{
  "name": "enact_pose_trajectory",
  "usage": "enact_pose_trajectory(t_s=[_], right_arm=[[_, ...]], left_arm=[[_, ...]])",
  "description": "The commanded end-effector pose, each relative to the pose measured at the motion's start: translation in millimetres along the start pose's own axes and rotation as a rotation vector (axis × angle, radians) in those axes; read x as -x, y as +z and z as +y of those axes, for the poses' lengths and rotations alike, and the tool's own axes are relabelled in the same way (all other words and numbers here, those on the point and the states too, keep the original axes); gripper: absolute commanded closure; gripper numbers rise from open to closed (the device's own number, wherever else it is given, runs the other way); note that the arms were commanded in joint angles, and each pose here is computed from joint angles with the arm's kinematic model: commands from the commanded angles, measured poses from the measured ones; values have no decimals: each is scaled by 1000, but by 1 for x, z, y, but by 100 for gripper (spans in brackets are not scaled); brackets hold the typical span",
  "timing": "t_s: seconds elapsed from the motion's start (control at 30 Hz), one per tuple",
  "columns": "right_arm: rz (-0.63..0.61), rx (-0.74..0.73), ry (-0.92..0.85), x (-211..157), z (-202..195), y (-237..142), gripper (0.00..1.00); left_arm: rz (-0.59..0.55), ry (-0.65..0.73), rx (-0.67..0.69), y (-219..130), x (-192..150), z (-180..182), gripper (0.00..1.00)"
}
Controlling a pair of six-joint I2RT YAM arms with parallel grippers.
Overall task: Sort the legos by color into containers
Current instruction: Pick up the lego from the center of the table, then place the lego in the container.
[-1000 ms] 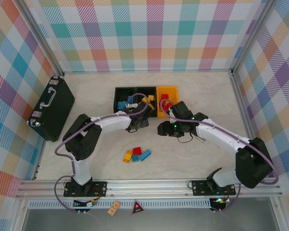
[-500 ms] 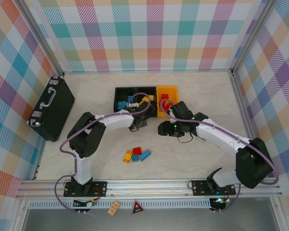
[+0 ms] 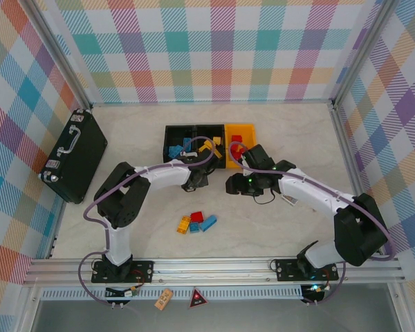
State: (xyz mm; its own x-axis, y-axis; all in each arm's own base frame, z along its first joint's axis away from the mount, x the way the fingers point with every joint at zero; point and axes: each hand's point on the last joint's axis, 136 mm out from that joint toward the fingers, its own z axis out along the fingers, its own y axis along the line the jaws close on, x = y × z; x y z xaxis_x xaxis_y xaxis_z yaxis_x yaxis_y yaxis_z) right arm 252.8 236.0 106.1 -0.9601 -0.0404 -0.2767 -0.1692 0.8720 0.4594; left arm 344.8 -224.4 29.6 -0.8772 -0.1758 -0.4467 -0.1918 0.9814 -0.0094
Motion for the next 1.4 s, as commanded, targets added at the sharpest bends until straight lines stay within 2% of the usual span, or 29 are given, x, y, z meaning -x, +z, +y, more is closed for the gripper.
enact_pose_trajectory(t_s=[0.0, 0.23, 0.4, 0.77, 1.1, 1.37], right_arm=[[-24, 20, -23, 9, 10, -4, 46], [-36, 10, -18, 7, 7, -7, 46], [-56, -2, 13, 6, 0, -14, 46], [-133, -19, 147, 19, -31, -36, 46], [-188, -101, 269, 10, -69, -56, 46], [-197, -131, 329, 4, -86, -65, 46]], left_arm=[[2, 31, -6, -16, 3, 7, 70], [22, 84, -50, -38, 0, 1, 70], [33, 120, -147, -67, 1, -15, 70], [11, 203, -361, -110, 25, -87, 70], [36, 226, -450, -111, 42, -147, 70], [58, 231, -440, -84, 54, -184, 70]])
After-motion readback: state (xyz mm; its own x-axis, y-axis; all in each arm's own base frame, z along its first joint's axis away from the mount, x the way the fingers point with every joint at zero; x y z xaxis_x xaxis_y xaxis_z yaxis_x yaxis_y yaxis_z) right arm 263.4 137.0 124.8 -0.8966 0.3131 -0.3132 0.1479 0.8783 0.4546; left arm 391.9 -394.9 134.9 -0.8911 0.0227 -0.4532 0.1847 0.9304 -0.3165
